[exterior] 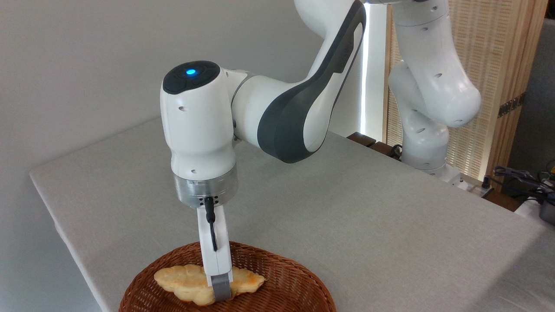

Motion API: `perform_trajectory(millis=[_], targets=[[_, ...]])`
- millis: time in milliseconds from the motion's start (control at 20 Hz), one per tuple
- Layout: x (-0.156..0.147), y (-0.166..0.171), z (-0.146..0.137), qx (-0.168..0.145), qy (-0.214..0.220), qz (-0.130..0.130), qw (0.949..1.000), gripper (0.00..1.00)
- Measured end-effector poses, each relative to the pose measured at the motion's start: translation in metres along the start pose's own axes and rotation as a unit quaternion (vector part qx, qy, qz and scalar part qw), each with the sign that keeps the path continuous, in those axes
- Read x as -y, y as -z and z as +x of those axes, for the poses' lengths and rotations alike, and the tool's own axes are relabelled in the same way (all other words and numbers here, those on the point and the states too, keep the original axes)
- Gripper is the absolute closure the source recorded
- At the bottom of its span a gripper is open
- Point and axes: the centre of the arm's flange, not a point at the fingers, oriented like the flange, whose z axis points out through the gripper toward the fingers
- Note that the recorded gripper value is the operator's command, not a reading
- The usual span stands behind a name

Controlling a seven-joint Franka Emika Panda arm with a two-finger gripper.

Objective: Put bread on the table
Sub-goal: 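Lift the bread roll out of the basket onto the table, then release the bread roll on the table and raise the gripper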

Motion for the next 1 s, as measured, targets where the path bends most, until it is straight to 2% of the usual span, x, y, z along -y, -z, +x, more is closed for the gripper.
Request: perform_trajectory(millis=[300, 600, 700, 800, 950, 1000], targets=[[0.003, 0.008, -0.002, -0.002, 0.002, 0.007, 1.0000, 0.71], [0.004, 0.062, -0.008, -0.026, 0.005, 0.048, 0.9985, 0.70], [-0.002, 0.084, -0.010, -0.037, 0.004, 0.052, 0.9979, 0.70], [-0.013, 0.101, -0.010, -0.045, 0.000, 0.036, 0.9983, 0.68], [-0.040, 0.117, -0.005, -0.047, -0.017, -0.025, 0.9985, 0.57], [-0.049, 0.121, -0.003, -0.044, -0.023, -0.048, 0.9976, 0.57]])
